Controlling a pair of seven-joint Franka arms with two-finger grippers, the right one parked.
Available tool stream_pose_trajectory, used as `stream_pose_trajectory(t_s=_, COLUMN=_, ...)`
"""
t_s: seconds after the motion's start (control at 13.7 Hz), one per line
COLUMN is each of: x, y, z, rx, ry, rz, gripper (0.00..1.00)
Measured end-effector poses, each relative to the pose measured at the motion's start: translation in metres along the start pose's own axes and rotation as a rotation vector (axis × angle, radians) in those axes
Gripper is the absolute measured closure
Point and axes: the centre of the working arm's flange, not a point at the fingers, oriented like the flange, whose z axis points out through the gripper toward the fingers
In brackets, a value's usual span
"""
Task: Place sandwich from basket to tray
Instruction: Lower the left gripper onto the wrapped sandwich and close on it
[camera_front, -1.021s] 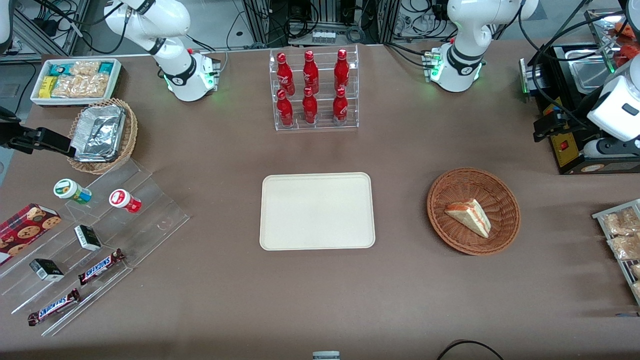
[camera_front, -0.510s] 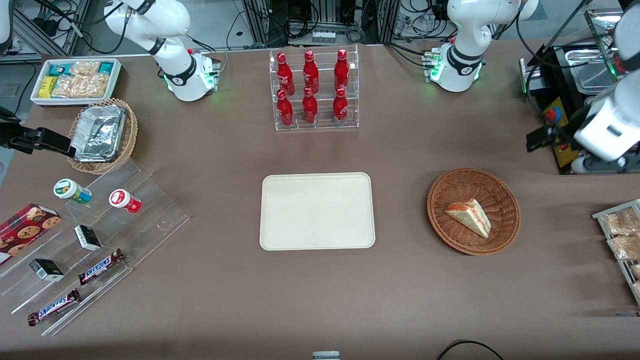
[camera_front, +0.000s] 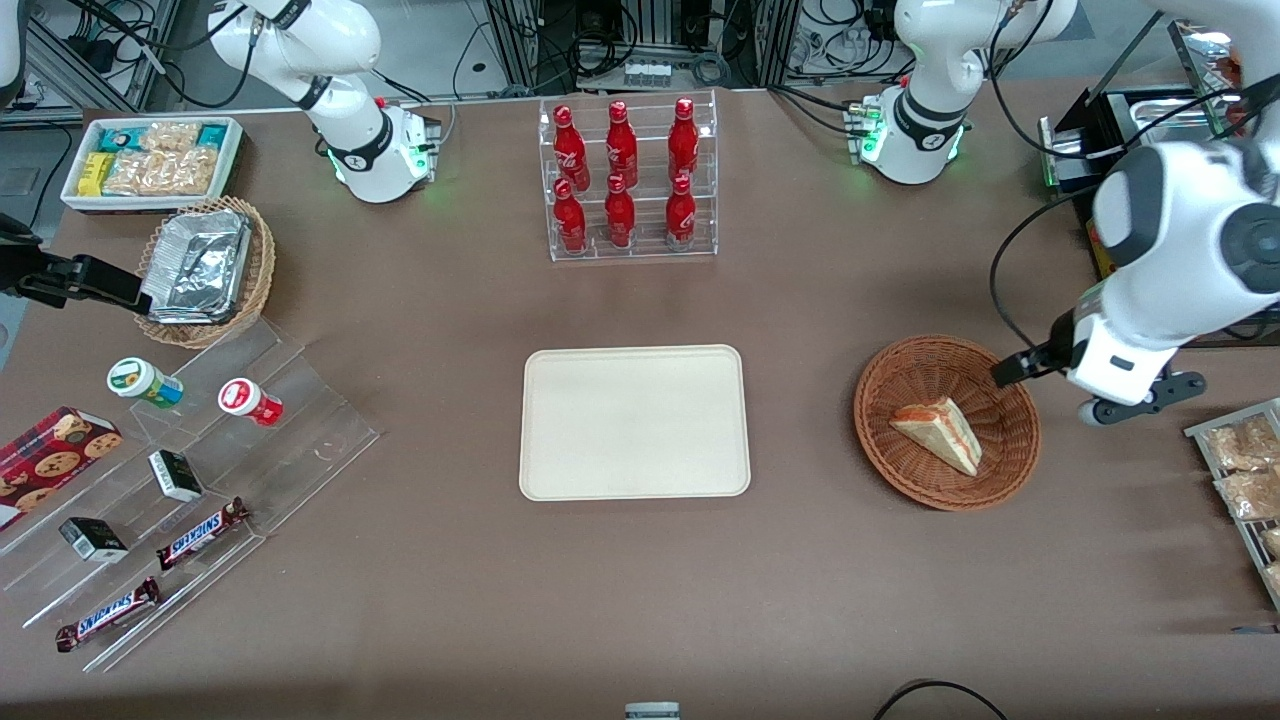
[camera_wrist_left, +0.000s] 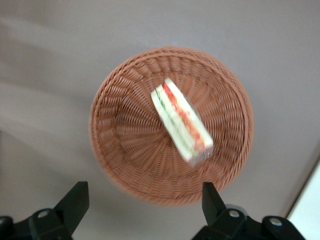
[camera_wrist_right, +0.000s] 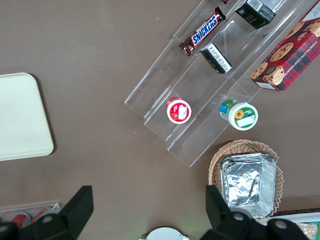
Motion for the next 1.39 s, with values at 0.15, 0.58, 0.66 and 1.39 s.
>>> stream_pose_trajectory(t_s=0.15, x=-0.009, y=0.001, z=0.03, rx=-0.029, ry=0.041, rz=-0.132, gripper=0.0)
stream_pose_trajectory(t_s=0.58, x=-0.025, y=0.025, z=0.066, rx=-0.067, ry=0.069, rz=-0.318, gripper=0.0)
stream_pose_trajectory(t_s=0.66, x=-0.026, y=0.031, z=0.072, rx=-0.07, ry=0.069, rz=-0.324, gripper=0.0)
stream_pose_trajectory(t_s=1.39, x=-0.021, y=0.037, z=0.121, rx=-0.069, ry=0.056, rz=-0.357, gripper=0.0)
